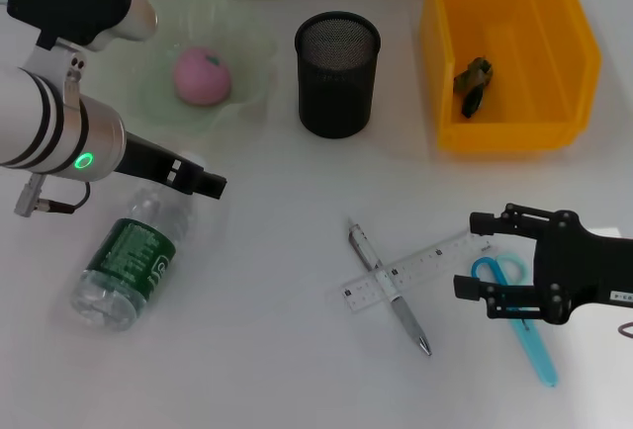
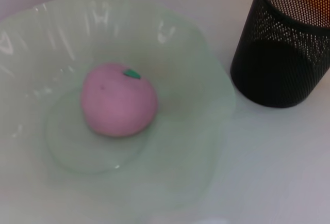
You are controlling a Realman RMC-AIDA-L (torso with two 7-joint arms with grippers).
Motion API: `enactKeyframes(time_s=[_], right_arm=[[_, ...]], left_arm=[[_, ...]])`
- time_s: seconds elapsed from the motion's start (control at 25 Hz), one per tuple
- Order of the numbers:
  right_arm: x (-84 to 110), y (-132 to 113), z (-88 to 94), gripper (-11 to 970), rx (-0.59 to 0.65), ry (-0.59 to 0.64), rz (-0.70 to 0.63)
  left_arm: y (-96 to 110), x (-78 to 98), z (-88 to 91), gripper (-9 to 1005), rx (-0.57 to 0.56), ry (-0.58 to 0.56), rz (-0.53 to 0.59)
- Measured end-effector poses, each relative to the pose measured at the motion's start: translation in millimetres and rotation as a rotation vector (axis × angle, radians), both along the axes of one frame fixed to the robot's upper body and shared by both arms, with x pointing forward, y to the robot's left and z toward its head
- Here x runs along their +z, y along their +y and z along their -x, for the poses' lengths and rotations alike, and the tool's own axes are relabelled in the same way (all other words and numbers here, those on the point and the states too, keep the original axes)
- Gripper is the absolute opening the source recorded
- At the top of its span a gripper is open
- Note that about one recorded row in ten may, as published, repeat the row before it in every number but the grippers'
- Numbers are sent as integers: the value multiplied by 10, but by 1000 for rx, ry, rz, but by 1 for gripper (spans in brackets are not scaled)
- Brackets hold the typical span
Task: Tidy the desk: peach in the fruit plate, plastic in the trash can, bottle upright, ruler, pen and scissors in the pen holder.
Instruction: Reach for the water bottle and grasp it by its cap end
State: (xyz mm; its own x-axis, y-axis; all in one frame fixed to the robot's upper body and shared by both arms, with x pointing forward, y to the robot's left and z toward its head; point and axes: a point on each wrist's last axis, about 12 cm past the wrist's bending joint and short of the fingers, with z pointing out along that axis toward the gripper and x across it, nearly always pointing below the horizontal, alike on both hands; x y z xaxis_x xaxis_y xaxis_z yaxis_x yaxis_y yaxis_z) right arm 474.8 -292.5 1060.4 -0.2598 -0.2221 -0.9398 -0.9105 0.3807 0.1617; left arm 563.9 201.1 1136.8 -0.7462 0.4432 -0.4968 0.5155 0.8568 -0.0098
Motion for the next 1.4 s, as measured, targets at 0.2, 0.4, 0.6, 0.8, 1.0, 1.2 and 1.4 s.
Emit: enactKeyframes(time_s=[0.2,0.4,0.6,0.8,1.0,1.2,1.4], right_arm=[[0,7,-18,818,2,1,2],[-1,4,-22,818,2,2,6],[-5,-4,-15,818,-2,3,6],[-11,-11,-4,817,-5,7,5],[2,-13,20,817,4,16,-6],[22,0,58,817,31,21,-28],[34,5,66,817,38,25,-39]], left_arm=[[3,-47,-55,778,11,14,-2],[-15,-111,-115,770,12,24,-8],[-22,-162,-158,762,18,27,-8],[-4,-180,-159,754,1,21,-22],[16,-274,-166,745,-35,41,-50],[21,-209,-116,695,-46,30,-50],[78,-143,-26,500,-62,2,-49]])
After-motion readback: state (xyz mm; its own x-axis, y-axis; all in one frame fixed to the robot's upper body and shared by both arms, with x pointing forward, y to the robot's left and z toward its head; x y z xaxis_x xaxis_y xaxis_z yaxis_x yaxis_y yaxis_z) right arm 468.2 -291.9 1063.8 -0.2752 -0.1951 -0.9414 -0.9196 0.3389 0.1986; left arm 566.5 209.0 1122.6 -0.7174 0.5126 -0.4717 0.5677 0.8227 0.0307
